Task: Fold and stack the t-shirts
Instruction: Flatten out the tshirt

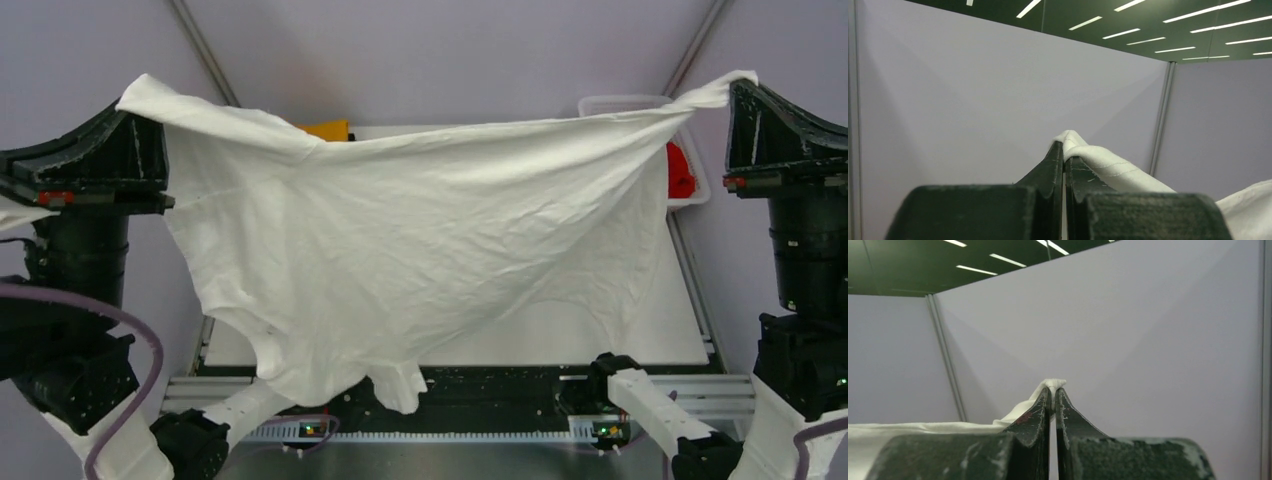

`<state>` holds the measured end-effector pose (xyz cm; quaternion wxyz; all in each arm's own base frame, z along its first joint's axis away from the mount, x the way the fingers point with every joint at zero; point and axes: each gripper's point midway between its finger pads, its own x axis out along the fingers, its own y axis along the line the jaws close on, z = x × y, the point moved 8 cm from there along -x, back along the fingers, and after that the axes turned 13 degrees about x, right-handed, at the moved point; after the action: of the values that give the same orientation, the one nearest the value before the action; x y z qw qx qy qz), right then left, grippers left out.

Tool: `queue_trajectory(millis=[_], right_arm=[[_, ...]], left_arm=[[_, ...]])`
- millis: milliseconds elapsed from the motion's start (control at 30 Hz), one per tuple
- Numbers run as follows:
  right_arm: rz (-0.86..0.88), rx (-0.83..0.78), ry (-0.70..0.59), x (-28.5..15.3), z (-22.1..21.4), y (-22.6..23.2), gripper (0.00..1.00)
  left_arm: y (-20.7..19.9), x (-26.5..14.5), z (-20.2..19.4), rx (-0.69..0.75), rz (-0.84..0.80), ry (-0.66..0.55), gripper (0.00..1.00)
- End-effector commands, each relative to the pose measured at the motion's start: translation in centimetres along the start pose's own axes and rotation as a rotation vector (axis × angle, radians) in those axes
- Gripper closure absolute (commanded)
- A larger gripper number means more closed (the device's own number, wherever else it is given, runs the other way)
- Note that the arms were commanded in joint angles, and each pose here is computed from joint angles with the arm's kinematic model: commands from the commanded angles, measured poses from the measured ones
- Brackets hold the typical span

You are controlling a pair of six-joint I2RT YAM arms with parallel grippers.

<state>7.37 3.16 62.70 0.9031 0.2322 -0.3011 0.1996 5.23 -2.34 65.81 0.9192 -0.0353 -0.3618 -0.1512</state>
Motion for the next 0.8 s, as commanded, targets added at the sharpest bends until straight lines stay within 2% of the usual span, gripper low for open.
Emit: queue_trajectory(millis=[0,133,300,400,533,567,600,700,733,767], right_arm=[[-0.168,0.024,0.063,1.3,-3.6,-3.1,1.00],[-0.330,0.042,0.139,2.3,-9.4,-7.1,1.00],[-0.693,-0.009,0.304,2.3,-20.0,-14.7,1.00],[-0.810,-0.023,0.421,1.7,-26.6,-18.5,1.00],[-0.935,-0.017,0.606,0.8,-36.0,-23.8,0.99],[-0.947,-0.015,0.642,0.6,-38.1,-24.9,0.97],[-0.953,-0.011,0.681,0.4,-40.4,-26.2,0.90],[-0.987,0.013,0.789,0.7,-45.3,-29.0,0.48],[-0.992,0.016,0.815,1.1,-46.2,-29.4,0.40],[-0.993,0.018,0.842,1.4,-46.8,-29.7,0.36]], left_arm=[[0.5,4.9,-6.6,0.065,0.108,0.156,1.00],[1.5,8.6,-15.3,0.157,0.279,0.333,1.00],[3.0,11.4,-30.9,0.294,0.430,0.644,1.00],[2.9,10.7,-42.3,0.323,0.380,0.844,1.00],[2.6,8.6,-54.9,0.303,0.319,1.083,0.88],[2.5,7.9,-57.9,0.301,0.302,1.143,0.88],[2.5,7.5,-60.3,0.297,0.293,1.188,0.87],[2.3,7.2,-65.2,0.261,0.276,1.286,0.43],[2.1,7.3,-66.0,0.250,0.272,1.304,0.31],[2.0,7.5,-66.2,0.238,0.264,1.308,0.10]])
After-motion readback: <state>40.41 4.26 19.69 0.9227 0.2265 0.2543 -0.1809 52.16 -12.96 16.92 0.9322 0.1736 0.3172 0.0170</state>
